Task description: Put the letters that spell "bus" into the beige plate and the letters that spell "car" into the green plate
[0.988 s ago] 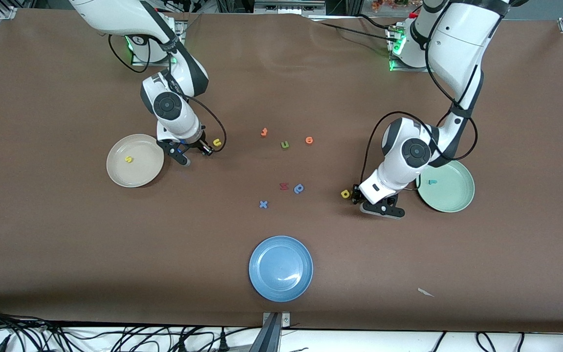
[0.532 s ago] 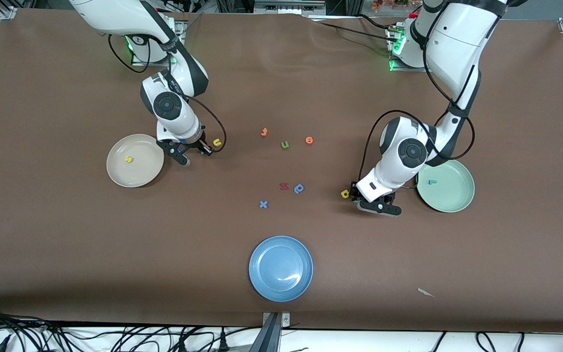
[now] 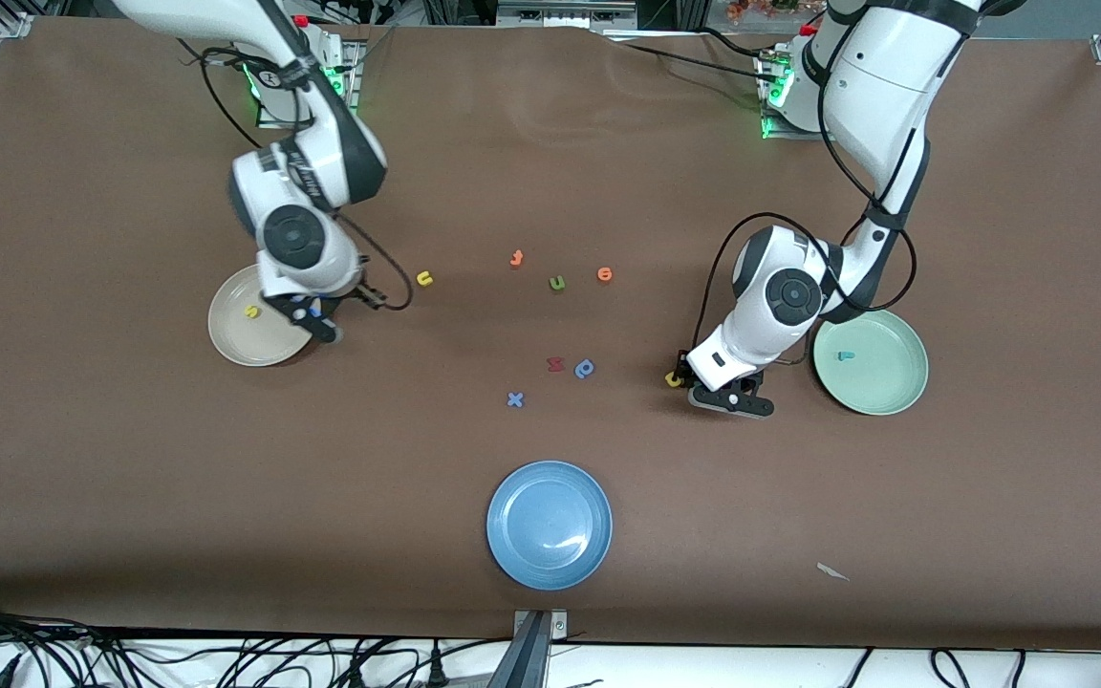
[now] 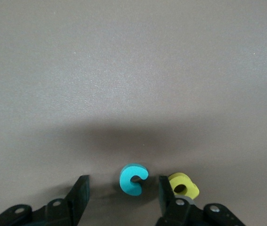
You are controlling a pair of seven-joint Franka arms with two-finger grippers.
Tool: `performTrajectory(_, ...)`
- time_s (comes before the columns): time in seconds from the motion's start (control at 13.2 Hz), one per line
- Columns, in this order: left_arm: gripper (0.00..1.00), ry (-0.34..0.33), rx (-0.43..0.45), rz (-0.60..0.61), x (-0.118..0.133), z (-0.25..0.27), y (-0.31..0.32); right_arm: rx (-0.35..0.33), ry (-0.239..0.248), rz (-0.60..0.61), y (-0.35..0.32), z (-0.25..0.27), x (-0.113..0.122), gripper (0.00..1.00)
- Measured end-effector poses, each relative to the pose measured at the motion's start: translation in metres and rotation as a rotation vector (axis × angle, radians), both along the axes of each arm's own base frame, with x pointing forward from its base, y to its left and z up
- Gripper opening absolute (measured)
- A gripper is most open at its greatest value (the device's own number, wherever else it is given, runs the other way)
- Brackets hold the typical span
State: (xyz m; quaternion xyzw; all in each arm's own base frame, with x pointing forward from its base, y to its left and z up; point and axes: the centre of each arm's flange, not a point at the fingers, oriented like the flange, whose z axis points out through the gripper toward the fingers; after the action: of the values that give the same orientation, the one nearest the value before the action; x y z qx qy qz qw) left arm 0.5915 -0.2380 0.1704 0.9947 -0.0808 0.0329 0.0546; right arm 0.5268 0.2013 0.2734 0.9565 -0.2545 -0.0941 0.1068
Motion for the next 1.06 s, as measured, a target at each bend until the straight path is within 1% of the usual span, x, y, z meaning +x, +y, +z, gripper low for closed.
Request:
performTrajectory(0.08,0.66,0.0,0.0,0.001,0.0,0.0,0.0,0.005,0.016,0.042,-0.023,0.003,0.009,0.27)
performTrajectory(0.15,0.63,0.0,0.001,0.002,0.0,0.0,0.001,0.012,0.036,0.085,-0.048,0.002,0.016,0.27)
performTrajectory(0.3,0.63,0.0,0.001,0.002,0.0,0.0,0.001,0.046,0.085,0.156,-0.098,-0.007,0.024,0.27)
performTrajectory(0.38,0.63,0.0,0.001,0.002,0.0,0.0,0.001,0.076,0.113,0.174,-0.119,-0.016,0.023,0.27)
performTrajectory(0.46,0.59,-0.001,0.002,0.003,0.001,0.0,0.002,0.105,0.138,0.187,-0.135,-0.026,0.021,0.27)
performTrajectory(0.53,0.58,-0.001,0.002,0.003,0.001,0.0,0.002,0.123,0.159,0.195,-0.146,-0.038,0.019,0.27)
performTrajectory(0.61,0.5,-0.001,0.003,0.005,0.001,0.0,0.003,0.131,0.173,0.203,-0.152,-0.048,0.018,0.27)
performTrajectory(0.68,0.48,-0.001,0.004,0.005,0.001,0.0,0.004,0.134,0.178,0.213,-0.156,-0.058,0.018,0.27)
performTrajectory(0.76,0.48,-0.001,0.004,0.005,0.001,0.0,0.004,0.137,0.181,0.222,-0.157,-0.066,0.018,0.33)
performTrajectory(0.91,0.48,-0.001,0.004,0.005,0.001,0.0,0.003,0.139,0.179,0.229,-0.158,-0.069,0.018,0.56)
performTrajectory(0.99,0.44,-0.001,0.004,0.005,0.001,0.0,0.003,0.139,0.173,0.23,-0.157,-0.066,0.02,0.65)
performTrajectory(1.06,0.42,-0.001,0.004,0.005,0.001,0.0,0.003,0.142,0.164,0.231,-0.155,-0.061,0.022,0.76)
